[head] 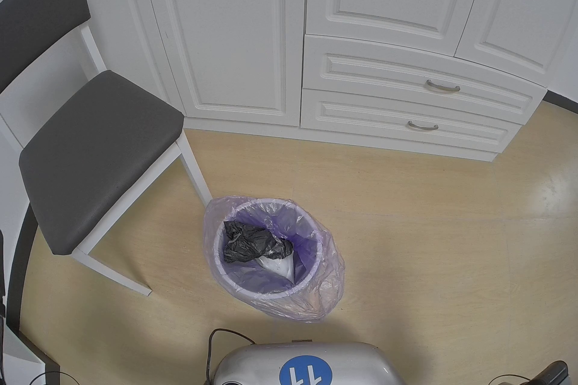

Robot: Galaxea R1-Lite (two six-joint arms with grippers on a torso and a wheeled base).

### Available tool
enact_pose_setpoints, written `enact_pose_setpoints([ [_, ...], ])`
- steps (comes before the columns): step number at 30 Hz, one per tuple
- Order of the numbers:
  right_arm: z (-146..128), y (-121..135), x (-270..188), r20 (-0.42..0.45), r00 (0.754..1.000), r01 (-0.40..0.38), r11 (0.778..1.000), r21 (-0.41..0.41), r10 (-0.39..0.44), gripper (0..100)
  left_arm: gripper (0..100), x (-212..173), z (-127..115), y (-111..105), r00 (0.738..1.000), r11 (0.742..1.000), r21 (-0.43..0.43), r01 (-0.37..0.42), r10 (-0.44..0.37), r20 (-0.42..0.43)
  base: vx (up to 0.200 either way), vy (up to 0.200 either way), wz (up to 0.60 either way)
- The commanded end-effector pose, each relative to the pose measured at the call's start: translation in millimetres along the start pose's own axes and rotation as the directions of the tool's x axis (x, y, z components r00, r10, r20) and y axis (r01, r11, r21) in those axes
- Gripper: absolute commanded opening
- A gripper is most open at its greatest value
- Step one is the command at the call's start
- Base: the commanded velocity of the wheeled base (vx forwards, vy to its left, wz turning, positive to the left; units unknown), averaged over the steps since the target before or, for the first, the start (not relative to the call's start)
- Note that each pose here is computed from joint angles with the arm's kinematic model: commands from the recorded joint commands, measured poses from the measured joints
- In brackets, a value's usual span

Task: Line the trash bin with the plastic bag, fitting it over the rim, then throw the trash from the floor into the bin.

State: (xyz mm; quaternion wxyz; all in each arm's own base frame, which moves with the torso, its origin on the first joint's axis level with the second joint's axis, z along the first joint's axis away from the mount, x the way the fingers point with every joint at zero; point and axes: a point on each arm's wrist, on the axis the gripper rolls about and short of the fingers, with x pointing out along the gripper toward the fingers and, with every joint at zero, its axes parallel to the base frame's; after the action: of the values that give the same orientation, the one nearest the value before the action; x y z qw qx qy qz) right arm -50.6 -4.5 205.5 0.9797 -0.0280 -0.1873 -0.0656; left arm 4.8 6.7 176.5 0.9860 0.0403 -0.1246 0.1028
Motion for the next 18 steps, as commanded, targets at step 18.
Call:
enact_pose_setpoints([
  [18, -83.0, 10.0, -16.4, 0.003, 0.988, -0.156, 0.976, 0.152, 0.158, 100, 100, -49.4, -68.7, 1.1, 0.998, 0.981, -0.185, -0.052, 0.044, -0.046, 0.0, 0.0, 0.0],
])
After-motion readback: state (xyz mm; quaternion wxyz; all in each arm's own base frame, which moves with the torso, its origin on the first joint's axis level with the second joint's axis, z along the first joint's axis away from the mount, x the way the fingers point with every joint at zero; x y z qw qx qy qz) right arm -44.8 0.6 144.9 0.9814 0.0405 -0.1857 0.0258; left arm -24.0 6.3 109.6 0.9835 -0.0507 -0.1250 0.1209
